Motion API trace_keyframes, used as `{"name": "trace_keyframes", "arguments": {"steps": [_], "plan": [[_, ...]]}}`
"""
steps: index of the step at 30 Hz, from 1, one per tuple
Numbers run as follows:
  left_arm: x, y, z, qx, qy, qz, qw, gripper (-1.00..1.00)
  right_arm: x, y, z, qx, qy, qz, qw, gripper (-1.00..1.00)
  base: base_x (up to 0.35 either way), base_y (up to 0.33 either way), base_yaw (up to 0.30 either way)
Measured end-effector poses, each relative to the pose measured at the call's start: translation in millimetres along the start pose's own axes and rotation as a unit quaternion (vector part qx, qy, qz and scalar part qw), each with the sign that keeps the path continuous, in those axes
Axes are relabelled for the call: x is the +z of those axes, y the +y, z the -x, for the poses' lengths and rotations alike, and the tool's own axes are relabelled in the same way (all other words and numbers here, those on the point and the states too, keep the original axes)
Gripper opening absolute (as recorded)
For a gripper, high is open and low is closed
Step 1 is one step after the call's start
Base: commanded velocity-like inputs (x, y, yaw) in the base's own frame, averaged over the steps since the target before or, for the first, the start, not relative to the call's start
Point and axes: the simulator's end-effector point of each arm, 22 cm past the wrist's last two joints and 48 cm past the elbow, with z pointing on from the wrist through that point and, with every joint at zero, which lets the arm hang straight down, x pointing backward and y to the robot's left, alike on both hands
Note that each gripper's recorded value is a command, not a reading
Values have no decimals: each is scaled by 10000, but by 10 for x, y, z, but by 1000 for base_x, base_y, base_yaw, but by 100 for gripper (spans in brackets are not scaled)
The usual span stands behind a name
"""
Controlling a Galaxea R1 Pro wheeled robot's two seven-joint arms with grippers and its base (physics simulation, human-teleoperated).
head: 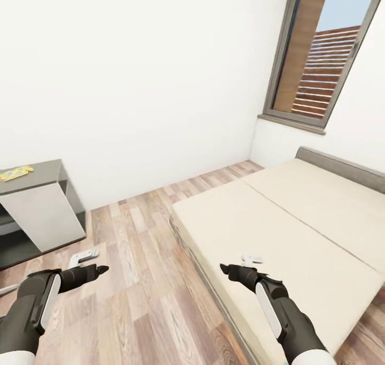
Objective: Put all the toys in the child's room - the three board games (two on the bed and one on the table), the two jigsaw puzzles on the table, and the tennis ball on the table - inside the toy box on the table in the child's room.
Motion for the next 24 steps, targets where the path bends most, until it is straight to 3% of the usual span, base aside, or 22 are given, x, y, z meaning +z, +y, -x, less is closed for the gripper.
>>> {"name": "trace_keyframes", "arguments": {"steps": [10,24], "plan": [[-13,-5,15,0,-18,-6,10000,100,-9,-1,14,-2,-14,-2,10000,100,19,68,-278],[-36,-11,38,0,-45,-20,10000,100,-23,5,29,-2,-29,4,10000,100,1,220,-279]]}}
